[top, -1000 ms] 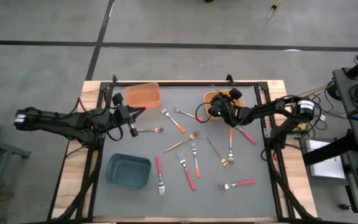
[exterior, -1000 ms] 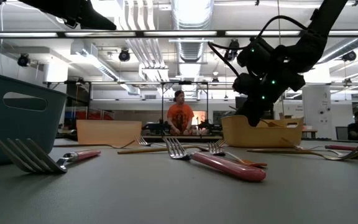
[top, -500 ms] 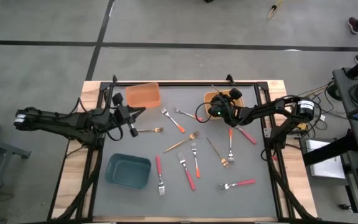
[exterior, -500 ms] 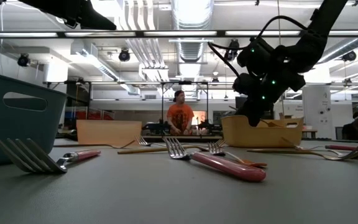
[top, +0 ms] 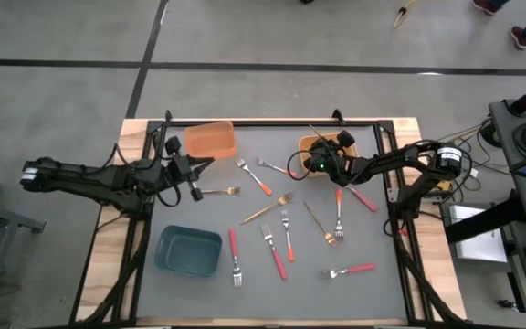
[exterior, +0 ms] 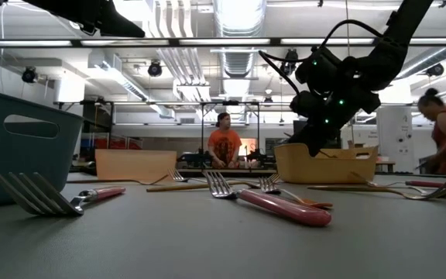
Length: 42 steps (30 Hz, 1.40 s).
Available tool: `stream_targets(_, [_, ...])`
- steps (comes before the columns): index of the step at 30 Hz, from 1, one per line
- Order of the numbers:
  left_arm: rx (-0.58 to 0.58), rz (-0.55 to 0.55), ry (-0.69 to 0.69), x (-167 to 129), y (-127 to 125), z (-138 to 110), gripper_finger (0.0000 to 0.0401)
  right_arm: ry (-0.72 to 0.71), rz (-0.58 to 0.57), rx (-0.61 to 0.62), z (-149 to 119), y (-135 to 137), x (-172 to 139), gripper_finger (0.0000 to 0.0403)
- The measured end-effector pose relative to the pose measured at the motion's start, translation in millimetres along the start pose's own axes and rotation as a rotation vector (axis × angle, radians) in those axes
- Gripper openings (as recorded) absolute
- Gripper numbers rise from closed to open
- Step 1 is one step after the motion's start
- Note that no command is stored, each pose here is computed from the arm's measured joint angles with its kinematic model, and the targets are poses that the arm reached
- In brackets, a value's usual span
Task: Sort silverware by color (type)
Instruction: Put the gold fork into the yellow bin
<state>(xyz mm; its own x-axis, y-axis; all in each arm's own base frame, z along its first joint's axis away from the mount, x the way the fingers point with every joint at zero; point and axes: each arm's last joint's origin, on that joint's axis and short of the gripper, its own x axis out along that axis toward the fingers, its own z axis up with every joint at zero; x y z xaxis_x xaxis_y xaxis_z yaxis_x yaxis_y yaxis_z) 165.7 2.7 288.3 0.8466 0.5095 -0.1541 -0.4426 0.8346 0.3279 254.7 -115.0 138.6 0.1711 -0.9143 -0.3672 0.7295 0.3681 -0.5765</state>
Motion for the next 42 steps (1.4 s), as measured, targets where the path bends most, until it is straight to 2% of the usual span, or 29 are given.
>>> stream_targets(42, [0.000, 0.000, 0.000, 0.0, 0.0, 0.0, 0.0000, 0.005, 0.002, -0.031, -0.8, 0.2, 0.0, 0.0013])
